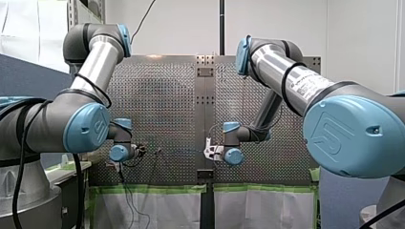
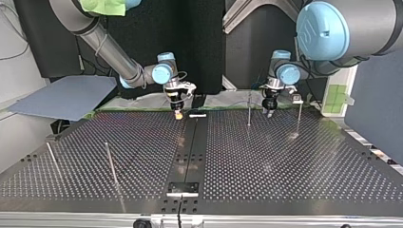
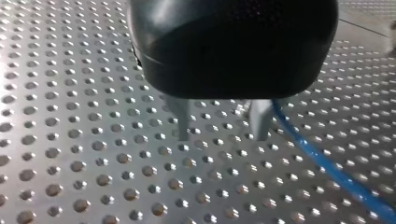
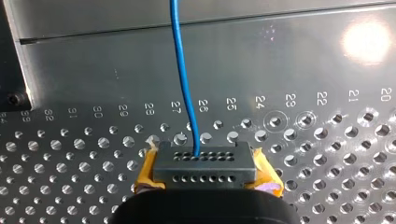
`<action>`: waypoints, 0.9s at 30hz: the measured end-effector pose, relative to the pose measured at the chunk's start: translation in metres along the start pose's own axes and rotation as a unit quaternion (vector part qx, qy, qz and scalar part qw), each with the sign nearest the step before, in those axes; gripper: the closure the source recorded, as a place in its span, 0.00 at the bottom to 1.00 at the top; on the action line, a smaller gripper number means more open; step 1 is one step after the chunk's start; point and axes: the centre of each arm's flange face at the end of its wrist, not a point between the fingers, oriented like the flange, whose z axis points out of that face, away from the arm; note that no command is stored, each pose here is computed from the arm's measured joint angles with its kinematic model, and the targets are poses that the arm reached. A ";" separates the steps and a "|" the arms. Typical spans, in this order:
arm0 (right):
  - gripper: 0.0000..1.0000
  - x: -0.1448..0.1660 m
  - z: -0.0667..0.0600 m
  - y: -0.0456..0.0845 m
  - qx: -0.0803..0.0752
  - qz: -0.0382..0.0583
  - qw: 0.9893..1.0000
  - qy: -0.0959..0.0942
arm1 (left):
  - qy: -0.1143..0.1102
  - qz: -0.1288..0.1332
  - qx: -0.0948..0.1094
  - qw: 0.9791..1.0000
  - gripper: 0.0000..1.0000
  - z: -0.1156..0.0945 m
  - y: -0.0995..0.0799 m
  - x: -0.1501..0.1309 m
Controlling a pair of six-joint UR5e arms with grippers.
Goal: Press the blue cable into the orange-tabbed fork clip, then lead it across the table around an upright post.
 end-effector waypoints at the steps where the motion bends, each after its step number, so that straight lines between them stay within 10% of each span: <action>1: 1.00 0.000 0.000 0.000 0.000 0.000 1.000 -0.001 | 0.003 0.004 -0.004 1.000 0.00 -0.001 0.001 0.001; 16: 1.00 -0.002 -0.003 0.000 -0.001 -0.003 1.000 -0.012 | 0.067 0.061 -0.057 0.994 0.00 -0.024 0.005 0.018; 27: 1.00 -0.004 -0.004 0.001 -0.002 -0.004 1.000 -0.018 | 0.155 0.073 -0.069 0.983 0.00 -0.082 0.007 0.045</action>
